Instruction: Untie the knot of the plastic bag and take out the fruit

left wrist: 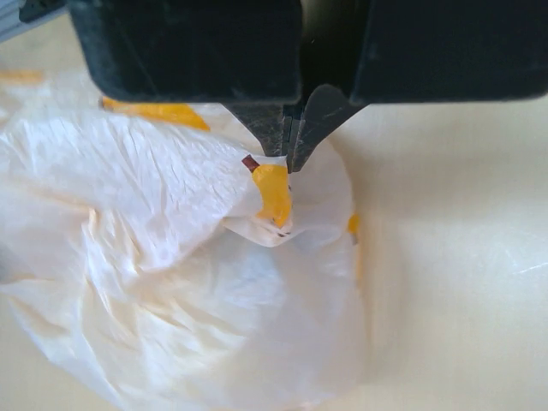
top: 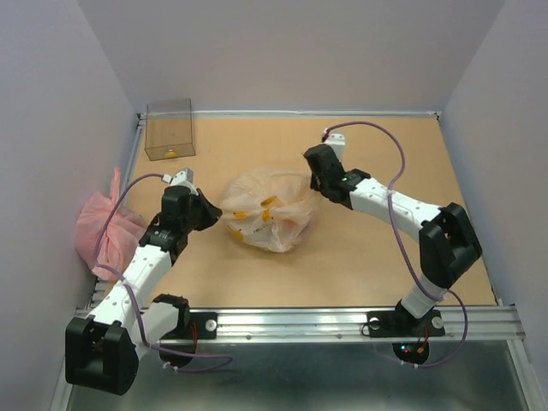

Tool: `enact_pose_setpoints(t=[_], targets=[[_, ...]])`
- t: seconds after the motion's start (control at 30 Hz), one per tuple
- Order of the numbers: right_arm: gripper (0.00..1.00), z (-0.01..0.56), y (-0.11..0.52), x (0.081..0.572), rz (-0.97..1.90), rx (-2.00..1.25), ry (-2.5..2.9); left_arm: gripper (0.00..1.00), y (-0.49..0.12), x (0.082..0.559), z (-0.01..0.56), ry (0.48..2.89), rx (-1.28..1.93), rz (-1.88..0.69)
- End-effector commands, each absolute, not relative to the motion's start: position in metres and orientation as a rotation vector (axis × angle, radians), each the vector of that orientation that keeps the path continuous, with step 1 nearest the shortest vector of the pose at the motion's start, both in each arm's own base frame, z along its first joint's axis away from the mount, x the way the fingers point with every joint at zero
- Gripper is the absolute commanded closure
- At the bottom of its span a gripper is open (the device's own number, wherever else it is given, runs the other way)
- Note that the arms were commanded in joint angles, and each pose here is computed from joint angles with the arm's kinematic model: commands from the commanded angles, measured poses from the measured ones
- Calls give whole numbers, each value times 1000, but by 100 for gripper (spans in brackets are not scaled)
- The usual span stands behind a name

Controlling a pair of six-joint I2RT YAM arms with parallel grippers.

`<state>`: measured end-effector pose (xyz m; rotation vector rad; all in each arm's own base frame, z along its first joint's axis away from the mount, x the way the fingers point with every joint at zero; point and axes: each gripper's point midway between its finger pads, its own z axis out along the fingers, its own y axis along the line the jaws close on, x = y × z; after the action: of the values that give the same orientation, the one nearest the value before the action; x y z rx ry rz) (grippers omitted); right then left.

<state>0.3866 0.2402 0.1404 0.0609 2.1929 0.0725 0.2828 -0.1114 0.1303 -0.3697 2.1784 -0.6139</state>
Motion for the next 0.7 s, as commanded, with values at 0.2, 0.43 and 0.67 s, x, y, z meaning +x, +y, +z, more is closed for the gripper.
enact_pose_setpoints(t=[0.2, 0.43, 0.67], targets=[[95, 187, 109, 430, -97, 418, 2056, 100, -77, 315, 149, 2124, -492, -473], [76, 229, 181, 457, 240, 148, 2081, 100, -126, 371, 203, 2014, -337, -738], [30, 300, 237, 416, 417, -96, 1969, 100, -169, 372, 219, 2004, -179, -803]])
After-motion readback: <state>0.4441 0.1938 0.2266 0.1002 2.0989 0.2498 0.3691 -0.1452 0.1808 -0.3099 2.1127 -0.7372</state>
